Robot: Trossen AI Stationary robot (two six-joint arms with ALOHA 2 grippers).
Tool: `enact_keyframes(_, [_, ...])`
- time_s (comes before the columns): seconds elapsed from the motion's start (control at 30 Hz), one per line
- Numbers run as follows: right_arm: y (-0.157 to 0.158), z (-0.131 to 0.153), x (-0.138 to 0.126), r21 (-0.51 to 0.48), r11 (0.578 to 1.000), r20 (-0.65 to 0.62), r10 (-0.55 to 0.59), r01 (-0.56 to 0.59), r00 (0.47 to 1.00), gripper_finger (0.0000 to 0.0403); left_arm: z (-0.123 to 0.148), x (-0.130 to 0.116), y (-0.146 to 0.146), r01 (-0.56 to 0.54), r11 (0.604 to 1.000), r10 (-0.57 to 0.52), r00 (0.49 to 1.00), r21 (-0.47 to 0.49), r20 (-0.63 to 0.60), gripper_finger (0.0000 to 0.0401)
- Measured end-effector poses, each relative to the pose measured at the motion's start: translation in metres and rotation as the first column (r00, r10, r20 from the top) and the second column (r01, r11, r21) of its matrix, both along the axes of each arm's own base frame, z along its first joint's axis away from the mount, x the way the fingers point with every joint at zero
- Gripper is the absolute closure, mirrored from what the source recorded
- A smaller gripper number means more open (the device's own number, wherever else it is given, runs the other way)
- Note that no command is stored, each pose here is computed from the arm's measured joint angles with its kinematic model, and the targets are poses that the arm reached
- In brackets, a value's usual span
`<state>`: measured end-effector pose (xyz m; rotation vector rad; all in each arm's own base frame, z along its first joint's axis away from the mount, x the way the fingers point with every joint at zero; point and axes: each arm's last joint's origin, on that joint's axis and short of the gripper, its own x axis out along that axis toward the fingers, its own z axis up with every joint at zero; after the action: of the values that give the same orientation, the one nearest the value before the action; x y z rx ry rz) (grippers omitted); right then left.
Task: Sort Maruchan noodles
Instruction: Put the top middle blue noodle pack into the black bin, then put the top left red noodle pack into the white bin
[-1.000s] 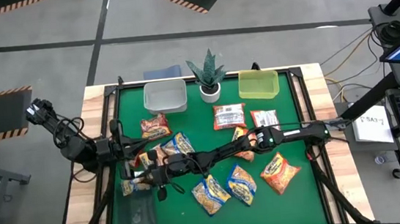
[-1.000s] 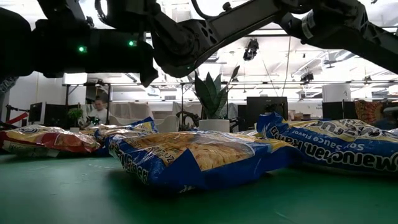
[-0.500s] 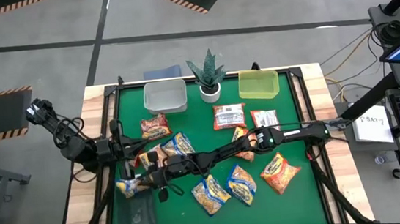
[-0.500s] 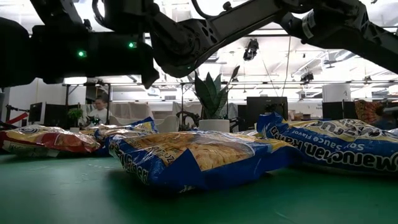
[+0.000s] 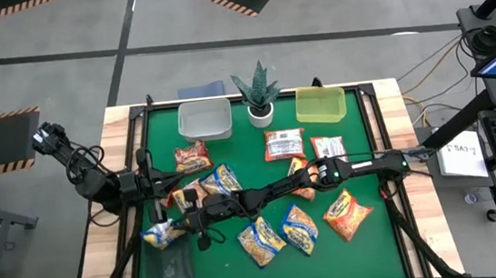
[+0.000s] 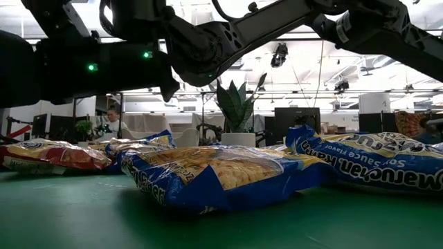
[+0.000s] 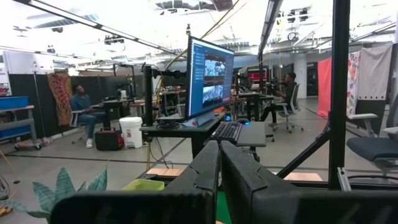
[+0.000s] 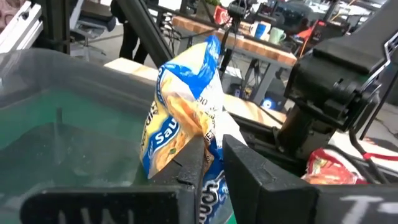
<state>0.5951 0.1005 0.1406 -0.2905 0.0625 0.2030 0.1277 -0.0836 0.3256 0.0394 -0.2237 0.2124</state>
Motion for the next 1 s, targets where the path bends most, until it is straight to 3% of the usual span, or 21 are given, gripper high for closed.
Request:
enact_keyframes(0.4, [0.001,-0.001,-0.001,0.053,0.999,-0.052,-0.009,0.012,0.999,0.0350,0.000,0.000,0.000,0.000,1.000,0.000,1.000,0.000,0.000,0.0401])
enact_keyframes(0.67, [-0.003,0.014,0.002,0.066,0.985,-0.131,-0.148,0.158,0.980,0.0280,0.000,0.000,0.000,0.000,1.000,0.000,1.000,0.003,-0.003,0.0401])
enact_keyframes(1.0, [-0.007,0.032,-0.001,0.053,0.981,-0.185,-0.172,0.185,0.967,0.0217,-0.001,0.000,0.000,0.000,1.000,0.000,1.000,0.005,-0.005,0.0401])
